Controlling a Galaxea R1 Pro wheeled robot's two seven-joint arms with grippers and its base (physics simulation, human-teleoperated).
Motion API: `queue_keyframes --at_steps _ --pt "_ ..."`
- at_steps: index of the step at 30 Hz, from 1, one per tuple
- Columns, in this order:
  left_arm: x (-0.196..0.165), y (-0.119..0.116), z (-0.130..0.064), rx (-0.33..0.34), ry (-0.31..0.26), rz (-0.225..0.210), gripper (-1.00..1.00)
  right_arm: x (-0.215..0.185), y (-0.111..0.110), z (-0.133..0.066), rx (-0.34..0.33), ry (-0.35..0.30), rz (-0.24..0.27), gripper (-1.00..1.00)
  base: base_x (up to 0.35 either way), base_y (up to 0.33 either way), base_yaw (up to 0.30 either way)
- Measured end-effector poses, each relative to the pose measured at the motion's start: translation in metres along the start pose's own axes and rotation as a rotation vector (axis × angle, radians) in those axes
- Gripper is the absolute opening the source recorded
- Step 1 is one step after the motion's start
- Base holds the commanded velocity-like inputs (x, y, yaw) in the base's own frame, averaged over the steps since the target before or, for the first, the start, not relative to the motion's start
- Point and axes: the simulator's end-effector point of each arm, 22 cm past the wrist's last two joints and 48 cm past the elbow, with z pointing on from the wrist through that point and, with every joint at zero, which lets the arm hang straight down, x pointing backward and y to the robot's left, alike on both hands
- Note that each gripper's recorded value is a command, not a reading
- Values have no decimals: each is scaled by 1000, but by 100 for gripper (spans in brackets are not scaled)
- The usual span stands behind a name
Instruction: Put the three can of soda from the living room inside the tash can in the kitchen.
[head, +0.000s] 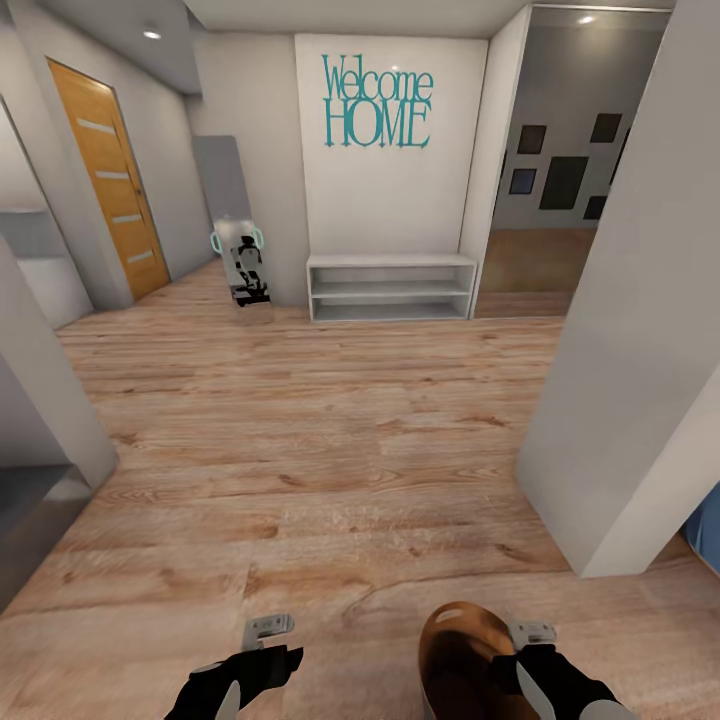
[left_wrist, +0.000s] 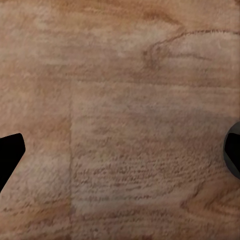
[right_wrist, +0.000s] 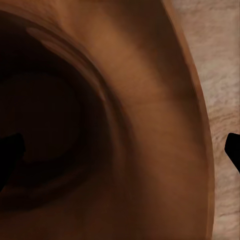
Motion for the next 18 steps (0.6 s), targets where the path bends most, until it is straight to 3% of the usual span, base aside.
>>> queue_keyframes --at_steps 9,10,18 --pt "0 0 0 0 0 0 100 0 -4 0 5 1 0 100 0 0 0" --pt "0 0 0 0 0 0 100 0 -4 0 5 1 0 -100 0 0 0" --pt "0 0 0 0 0 0 100 0 -5 0 10 -1 -8 -100 0 0 0"
